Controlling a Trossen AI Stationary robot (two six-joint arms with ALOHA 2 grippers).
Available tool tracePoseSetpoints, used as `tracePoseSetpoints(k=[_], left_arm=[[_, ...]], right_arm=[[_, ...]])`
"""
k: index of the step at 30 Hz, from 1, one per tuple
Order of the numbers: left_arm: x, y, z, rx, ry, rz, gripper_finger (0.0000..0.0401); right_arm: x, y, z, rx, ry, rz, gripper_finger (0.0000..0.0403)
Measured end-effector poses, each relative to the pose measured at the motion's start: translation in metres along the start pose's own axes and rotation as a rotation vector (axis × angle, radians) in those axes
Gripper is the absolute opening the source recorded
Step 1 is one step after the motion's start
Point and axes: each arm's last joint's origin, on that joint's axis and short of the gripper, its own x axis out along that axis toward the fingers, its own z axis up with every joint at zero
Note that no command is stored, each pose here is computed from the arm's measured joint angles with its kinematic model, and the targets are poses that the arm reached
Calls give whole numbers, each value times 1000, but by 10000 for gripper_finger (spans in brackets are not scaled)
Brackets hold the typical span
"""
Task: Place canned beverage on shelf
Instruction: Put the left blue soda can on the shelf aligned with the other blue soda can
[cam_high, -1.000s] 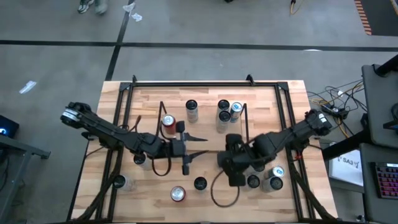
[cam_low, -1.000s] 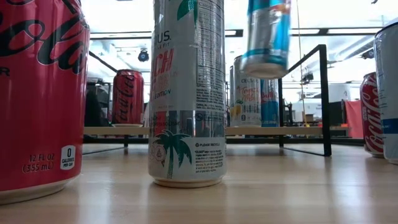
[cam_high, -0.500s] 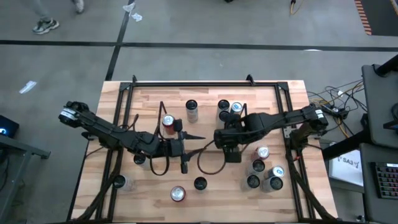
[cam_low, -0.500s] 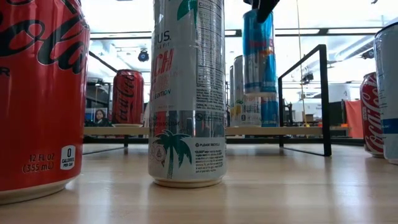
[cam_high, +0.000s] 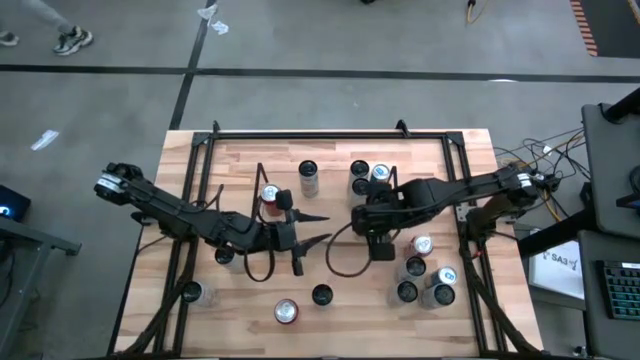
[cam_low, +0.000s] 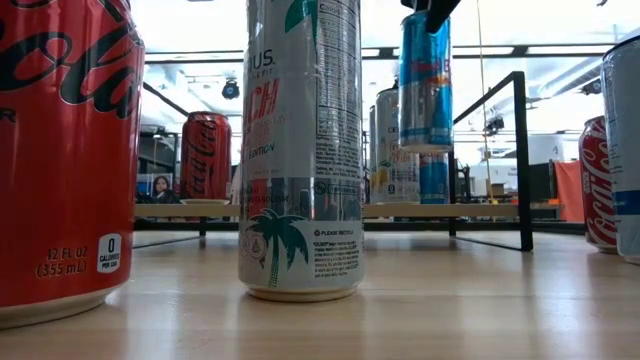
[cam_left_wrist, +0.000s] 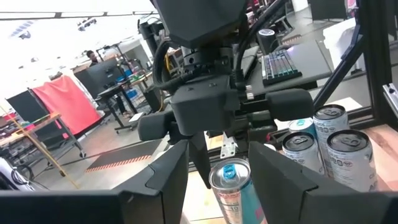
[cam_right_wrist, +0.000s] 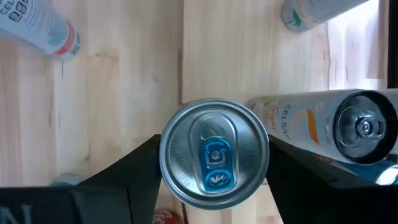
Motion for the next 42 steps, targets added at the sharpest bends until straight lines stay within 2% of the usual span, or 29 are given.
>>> tracePoseSetpoints(k=[9,18,29,42], left_arm=[[0,-1,-2,10,17,-8,152],[0,-1,-3,16,24,-9,152],[0,-1,-4,22,32,-12,152],[0,-1,-4,20,32,-12,152]], right_arm=[[22,-12,-14,55,56,-24,231],[28,-23,-12,84,41,-37,231],[42,-22,-15,141,57,-40,231],[48,-22,-18,141,71,-68,257]])
